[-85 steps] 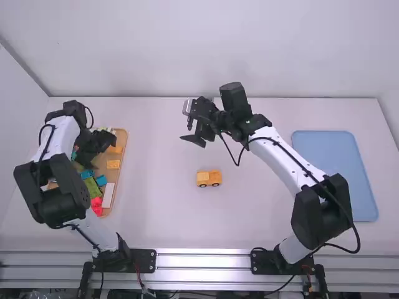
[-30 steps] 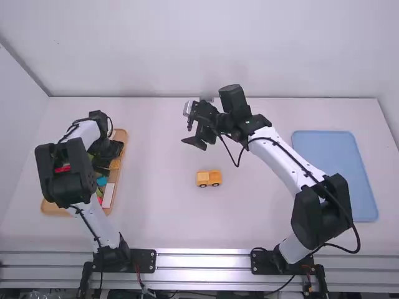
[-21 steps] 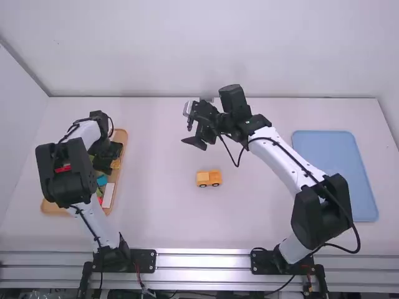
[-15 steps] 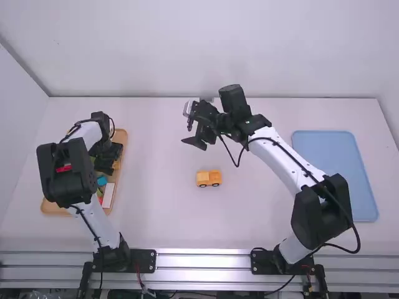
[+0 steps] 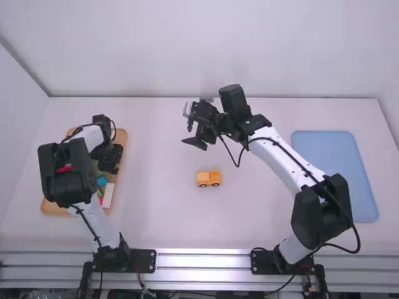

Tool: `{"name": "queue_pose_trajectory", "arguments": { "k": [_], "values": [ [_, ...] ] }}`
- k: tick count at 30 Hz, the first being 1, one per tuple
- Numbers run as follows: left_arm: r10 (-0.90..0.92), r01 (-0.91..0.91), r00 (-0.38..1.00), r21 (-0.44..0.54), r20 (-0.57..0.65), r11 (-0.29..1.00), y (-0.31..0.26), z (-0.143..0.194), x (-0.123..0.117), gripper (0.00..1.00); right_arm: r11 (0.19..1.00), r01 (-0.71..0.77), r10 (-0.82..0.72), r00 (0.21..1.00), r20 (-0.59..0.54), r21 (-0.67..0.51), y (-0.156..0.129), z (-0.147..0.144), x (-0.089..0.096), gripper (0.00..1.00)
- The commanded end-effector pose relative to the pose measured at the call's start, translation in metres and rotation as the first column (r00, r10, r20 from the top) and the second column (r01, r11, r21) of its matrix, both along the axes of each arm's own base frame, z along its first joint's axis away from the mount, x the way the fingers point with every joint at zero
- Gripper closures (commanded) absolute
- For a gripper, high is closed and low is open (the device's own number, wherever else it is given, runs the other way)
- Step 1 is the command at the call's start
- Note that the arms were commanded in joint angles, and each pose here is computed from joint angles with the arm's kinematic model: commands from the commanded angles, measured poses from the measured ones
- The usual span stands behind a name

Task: Assemble lego blocks to make yellow taxi

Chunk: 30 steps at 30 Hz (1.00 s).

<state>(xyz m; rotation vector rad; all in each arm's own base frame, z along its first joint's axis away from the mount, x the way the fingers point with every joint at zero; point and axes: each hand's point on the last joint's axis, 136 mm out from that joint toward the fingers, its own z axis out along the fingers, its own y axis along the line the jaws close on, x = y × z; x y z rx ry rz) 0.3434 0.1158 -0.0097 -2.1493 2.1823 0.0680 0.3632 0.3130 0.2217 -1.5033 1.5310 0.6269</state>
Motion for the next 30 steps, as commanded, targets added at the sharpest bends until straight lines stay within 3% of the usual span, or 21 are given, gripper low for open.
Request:
{"name": "queue_pose_trajectory", "arguments": {
  "k": [1,8,13,21,24,27,30],
  "values": [
    [0.041,-0.041,0.999,-0.016,-0.022,0.999,-0.0062,-0.0056,-0.0051,0.40,1.000,-0.006,0.006,1.000,0.018,0.014,0.0032,0.0108,0.0022,0.01],
    [0.070,-0.070,0.997,-0.015,-0.017,0.997,-0.0062,-0.0061,-0.0046,0.47,1.000,-0.014,0.014,1.000,0.026,-0.003,0.0017,0.0076,0.0010,0.01],
    [0.084,-0.084,0.996,-0.015,-0.021,0.996,-0.0064,-0.0061,-0.0058,0.58,1.000,0.001,-0.001,1.000,0.031,-0.017,0.0005,0.0056,0.0031,0.01],
    [0.090,-0.091,0.996,-0.012,-0.015,0.996,-0.0053,-0.0059,-0.0047,0.67,1.000,0.004,-0.003,1.000,0.030,-0.018,-0.0002,0.0056,0.0038,0.01],
    [0.070,-0.071,0.997,-0.010,-0.014,0.997,-0.0048,-0.0059,-0.0039,0.68,1.000,0.004,-0.004,1.000,0.030,-0.018,-0.0003,0.0056,0.0039,0.01],
    [0.010,-0.010,1.000,-0.004,0.000,1.000,-0.0036,-0.0057,0.0006,0.59,1.000,0.004,-0.004,1.000,0.031,-0.018,-0.0003,0.0056,0.0039,0.01],
    [-0.005,0.005,1.000,0.011,-0.007,1.000,-0.0010,-0.0055,-0.0003,0.58,1.000,0.004,-0.003,1.000,0.031,-0.018,-0.0003,0.0056,0.0039,0.01]
  ]
}}
